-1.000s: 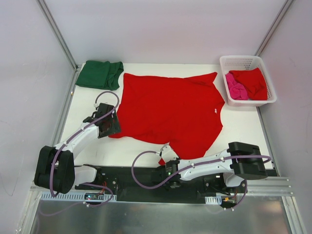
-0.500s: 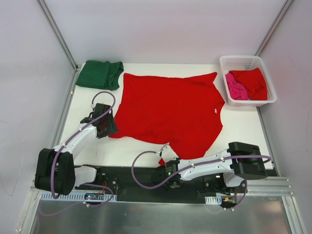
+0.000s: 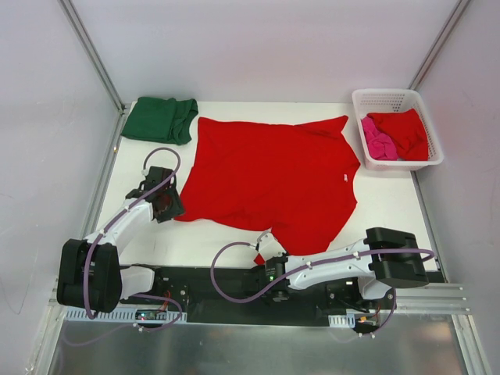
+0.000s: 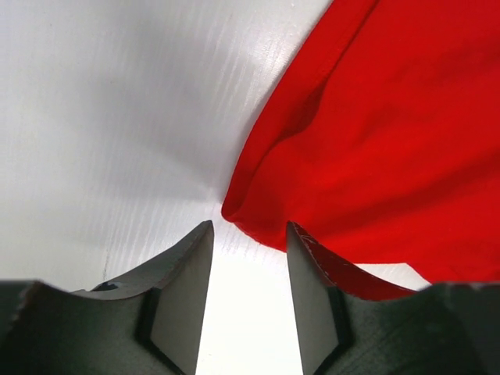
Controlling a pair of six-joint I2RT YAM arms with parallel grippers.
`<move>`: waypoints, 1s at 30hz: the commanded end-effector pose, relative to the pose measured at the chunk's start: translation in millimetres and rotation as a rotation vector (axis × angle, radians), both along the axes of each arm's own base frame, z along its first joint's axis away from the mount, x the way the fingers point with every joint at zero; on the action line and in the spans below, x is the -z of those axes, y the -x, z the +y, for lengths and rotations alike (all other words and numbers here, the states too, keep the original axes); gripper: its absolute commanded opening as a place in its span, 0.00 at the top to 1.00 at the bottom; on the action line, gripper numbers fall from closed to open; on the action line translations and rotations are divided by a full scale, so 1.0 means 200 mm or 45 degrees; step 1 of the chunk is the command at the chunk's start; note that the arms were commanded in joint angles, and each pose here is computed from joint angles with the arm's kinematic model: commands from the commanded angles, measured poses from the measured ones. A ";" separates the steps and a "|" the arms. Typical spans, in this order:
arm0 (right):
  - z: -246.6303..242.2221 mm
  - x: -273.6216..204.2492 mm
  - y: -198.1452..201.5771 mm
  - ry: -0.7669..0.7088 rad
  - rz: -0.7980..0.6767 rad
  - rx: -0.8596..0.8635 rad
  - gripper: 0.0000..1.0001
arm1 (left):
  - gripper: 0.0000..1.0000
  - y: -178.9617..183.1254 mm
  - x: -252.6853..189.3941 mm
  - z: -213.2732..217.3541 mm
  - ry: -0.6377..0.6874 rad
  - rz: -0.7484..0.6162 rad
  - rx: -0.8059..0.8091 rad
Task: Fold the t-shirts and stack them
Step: Fold the tshirt
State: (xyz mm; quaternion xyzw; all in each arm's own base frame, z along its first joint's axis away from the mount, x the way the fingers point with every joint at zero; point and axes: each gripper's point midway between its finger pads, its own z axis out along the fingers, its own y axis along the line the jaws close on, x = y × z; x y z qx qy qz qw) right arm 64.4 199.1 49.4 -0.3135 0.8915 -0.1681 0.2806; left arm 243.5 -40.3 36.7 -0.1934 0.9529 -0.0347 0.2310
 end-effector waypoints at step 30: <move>-0.01 -0.04 -0.01 -0.012 -0.017 0.018 0.99 | 0.98 0.01 0.06 0.01 0.015 0.085 -0.026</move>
